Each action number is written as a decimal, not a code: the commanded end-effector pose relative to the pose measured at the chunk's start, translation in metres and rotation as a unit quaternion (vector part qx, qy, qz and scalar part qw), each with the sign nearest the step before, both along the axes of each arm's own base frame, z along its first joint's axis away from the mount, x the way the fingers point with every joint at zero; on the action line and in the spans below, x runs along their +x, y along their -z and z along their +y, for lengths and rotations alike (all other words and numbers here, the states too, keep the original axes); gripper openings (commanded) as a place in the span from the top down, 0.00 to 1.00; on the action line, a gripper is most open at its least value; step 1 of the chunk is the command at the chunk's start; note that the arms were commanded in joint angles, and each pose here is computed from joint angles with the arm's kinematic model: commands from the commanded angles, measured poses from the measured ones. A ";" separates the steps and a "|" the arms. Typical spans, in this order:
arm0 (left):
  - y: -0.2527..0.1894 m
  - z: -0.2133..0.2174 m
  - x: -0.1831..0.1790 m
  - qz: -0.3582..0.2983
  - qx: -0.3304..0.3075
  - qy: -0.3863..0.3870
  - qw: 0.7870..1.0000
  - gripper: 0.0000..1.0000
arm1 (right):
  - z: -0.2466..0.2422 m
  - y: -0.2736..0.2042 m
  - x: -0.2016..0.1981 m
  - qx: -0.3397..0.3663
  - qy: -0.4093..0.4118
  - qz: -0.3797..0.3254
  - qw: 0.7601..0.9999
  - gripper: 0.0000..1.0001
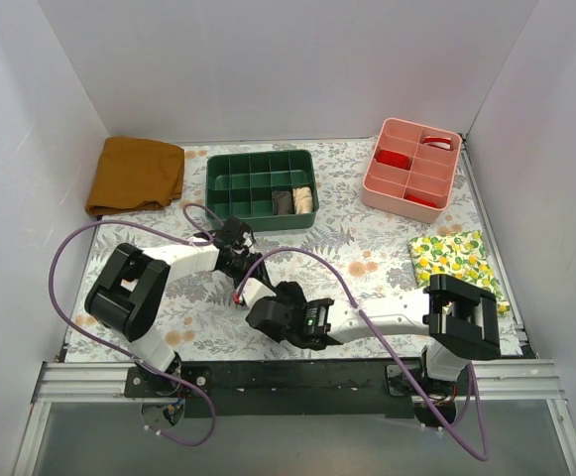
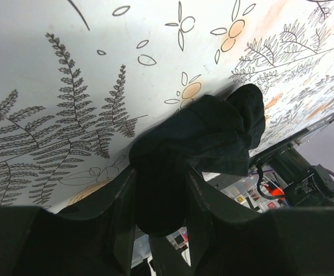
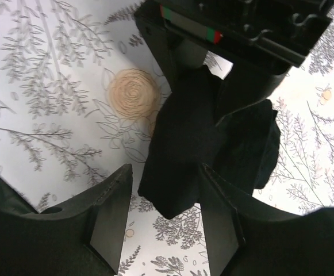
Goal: Roll the underwear
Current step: Roll the underwear to the center of the board.
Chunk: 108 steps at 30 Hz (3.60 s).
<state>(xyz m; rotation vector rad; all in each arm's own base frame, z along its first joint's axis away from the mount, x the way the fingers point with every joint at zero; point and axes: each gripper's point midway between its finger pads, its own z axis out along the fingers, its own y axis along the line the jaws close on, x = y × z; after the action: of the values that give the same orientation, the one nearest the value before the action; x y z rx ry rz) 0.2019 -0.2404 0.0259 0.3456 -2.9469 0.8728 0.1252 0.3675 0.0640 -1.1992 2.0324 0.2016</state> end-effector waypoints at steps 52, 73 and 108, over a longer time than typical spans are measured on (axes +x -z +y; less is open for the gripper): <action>-0.014 0.059 0.049 -0.100 0.073 -0.103 0.987 0.41 | -0.012 0.032 -0.015 0.093 0.000 0.245 0.965 0.99; -0.044 0.045 0.008 -0.195 -0.105 -0.072 0.973 0.32 | -0.030 0.045 -0.023 0.199 0.028 0.486 0.850 0.99; -0.014 0.029 -0.014 -0.183 -0.159 -0.036 0.969 0.46 | -0.045 0.067 -0.006 0.168 0.097 0.516 0.834 0.99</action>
<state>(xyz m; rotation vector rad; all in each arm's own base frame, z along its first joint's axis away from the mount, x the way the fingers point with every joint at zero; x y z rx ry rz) 0.1833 -0.2080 0.0371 0.3227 -3.0330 1.5462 0.1316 0.3545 0.0410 -0.7218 2.5819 1.5245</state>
